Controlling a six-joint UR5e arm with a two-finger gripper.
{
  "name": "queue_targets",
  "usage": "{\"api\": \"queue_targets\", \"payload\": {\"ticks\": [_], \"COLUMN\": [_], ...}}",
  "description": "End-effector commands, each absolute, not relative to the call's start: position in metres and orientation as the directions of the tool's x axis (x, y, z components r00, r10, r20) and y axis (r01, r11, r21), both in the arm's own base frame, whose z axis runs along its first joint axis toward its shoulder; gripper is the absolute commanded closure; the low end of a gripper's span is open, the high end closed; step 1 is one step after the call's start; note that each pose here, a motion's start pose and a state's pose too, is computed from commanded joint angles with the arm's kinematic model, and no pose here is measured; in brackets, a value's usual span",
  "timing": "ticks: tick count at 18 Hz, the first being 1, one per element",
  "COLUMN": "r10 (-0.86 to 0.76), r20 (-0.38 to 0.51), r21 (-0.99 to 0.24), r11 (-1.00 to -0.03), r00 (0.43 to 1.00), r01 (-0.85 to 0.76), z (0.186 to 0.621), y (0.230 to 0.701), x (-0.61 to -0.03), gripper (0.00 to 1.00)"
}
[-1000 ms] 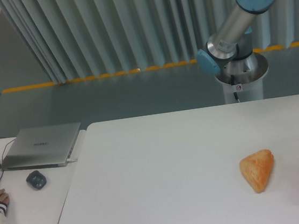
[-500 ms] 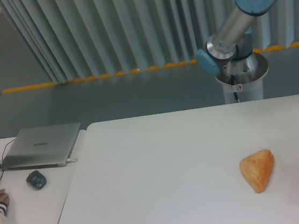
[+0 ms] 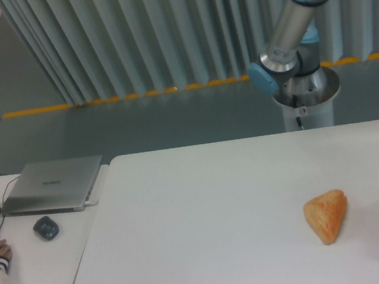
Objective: Place the yellow pepper on the table
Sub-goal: 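Carry the yellow bell pepper down beside the brown potato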
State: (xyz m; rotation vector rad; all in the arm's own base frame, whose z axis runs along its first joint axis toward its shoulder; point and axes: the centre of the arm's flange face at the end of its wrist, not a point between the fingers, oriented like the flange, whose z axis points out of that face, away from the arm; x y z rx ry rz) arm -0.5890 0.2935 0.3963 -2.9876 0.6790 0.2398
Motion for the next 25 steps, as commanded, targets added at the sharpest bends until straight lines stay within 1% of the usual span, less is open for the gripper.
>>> {"api": "queue_targets", "payload": {"ticks": [2,4,8,10,11,12,15,19,21,23,25], "r10": [-0.418,-0.402,-0.381,-0.405,-0.428,-0.439,-0.459,-0.466,-0.450,-0.440,-0.411], "r20": [-0.165,-0.147,-0.123,-0.115,-0.098,-0.090,-0.071,-0.056,-0.049,-0.028,-0.026], "r21": [-0.054,-0.063,-0.070,-0.032,0.026,0.057,0.092,0.136,0.152,0.169,0.195], "r11": [-0.901,-0.908,-0.918,-0.911,-0.904,-0.898,-0.887,-0.880,-0.886,-0.887,-0.896], "r00": [0.893,0.904,0.916,0.907,0.898,0.894,0.885,0.883,0.892,0.897,0.911], "r01": [-0.431,-0.414,-0.391,-0.411,-0.428,-0.436,-0.453,-0.455,-0.439,-0.430,-0.399], "z": [0.403,0.397,0.389,0.392,0.388,0.386,0.378,0.369,0.362,0.346,0.336], "y": [0.305,0.322,0.346,0.351,0.349,0.346,0.344,0.357,0.364,0.373,0.380], "x": [-0.570,-0.549,-0.486,-0.457,-0.434,-0.419,-0.377,-0.358,-0.355,-0.354,-0.363], "gripper": [0.68,0.67,0.68,0.67,0.67,0.67,0.67,0.67,0.67,0.66,0.66]}}
